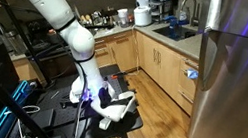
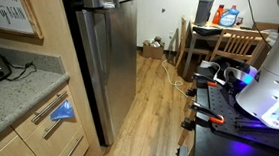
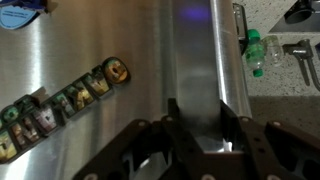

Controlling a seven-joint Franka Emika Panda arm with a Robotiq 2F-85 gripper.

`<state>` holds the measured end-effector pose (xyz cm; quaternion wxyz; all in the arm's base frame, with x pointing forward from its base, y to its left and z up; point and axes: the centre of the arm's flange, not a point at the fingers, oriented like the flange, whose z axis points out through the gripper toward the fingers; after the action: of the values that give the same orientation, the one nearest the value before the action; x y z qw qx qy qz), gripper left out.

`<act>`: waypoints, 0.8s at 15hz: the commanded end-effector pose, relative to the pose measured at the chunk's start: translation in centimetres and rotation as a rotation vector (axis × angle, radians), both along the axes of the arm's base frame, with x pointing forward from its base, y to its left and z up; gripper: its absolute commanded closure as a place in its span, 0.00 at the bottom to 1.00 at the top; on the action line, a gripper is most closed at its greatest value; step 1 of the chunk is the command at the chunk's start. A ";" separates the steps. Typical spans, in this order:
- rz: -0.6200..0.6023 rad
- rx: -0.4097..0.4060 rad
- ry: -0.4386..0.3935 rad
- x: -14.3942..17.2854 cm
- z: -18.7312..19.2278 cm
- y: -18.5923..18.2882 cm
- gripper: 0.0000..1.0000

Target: Close the top door of the fridge

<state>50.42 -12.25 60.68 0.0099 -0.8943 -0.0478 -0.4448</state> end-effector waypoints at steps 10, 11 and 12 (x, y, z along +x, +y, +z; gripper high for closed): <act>-0.028 0.017 -0.047 4.7 2.3 5.6 0.84; -0.032 0.018 -0.047 4.9 2.4 5.8 0.84; -0.034 0.017 -0.048 5.1 2.5 6.0 0.84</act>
<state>54.26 -10.34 60.74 -0.0038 -0.8951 -0.0228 -0.4453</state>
